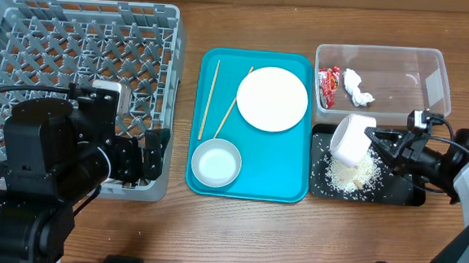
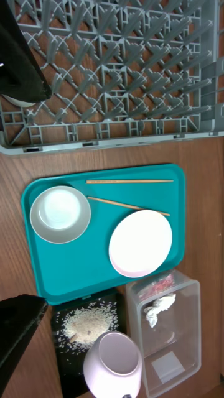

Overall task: Sort waste into correct bins and load items into the dishwasher
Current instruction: 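Return the empty pink bowl to the teal tray with the right gripper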

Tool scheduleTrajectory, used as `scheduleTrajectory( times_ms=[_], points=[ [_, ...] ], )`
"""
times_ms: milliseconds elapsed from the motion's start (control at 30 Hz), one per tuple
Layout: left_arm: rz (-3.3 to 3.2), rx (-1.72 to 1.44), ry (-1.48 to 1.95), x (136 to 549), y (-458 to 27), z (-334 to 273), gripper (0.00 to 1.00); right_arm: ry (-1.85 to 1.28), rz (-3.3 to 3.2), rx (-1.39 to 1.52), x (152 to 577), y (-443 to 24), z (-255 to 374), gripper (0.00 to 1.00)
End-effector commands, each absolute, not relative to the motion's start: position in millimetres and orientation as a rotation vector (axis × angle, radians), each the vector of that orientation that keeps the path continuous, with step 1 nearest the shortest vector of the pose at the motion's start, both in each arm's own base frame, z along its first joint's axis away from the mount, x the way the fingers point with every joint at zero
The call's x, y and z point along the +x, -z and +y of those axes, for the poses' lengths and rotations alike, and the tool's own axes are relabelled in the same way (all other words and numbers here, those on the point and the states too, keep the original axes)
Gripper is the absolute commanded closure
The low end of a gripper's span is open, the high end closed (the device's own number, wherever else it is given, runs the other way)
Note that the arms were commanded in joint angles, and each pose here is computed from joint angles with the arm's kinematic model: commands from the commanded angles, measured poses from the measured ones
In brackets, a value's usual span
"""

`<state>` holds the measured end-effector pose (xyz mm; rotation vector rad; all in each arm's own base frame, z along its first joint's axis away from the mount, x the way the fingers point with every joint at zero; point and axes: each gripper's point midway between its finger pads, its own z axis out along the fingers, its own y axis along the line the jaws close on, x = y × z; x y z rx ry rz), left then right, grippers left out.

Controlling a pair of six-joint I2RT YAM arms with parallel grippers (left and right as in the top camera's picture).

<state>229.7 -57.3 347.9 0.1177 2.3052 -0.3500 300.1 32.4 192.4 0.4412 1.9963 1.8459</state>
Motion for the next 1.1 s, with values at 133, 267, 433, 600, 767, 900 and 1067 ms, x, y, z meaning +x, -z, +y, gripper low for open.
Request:
scheduleTrajectory(
  times_ms=[133,267,433,600,767,900,1067],
  points=[
    [2.303,0.103,0.349,230.1,-349.7,-56.8,0.0,-1.855,2.002,0.461,305.1,-192.8,30.9,0.96],
    [2.302,0.103,0.349,230.1,-349.7,-56.8,0.0,-1.667,2.197,0.495,301.5,-161.8,31.4,0.96],
    [2.303,0.103,0.349,230.1,-349.7,-56.8,0.0,-1.535,2.296,0.268,290.3,-171.2,58.3,0.96],
    [2.302,0.103,0.349,230.1,-349.7,-56.8,0.0,-1.19,2.458,0.05,279.2,-188.2,88.2,0.96],
    [2.303,0.103,0.349,230.1,-349.7,-56.8,0.0,-0.764,2.593,-0.06,263.6,-184.5,121.3,0.96],
    [2.303,0.103,0.349,230.1,-349.7,-56.8,0.0,-0.498,2.662,-0.165,255.2,-161.4,143.4,0.96],
    [2.303,0.103,0.349,230.1,-349.7,-56.8,0.0,-0.329,2.676,-0.406,250.5,-130.0,189.1,0.96]
  ],
)
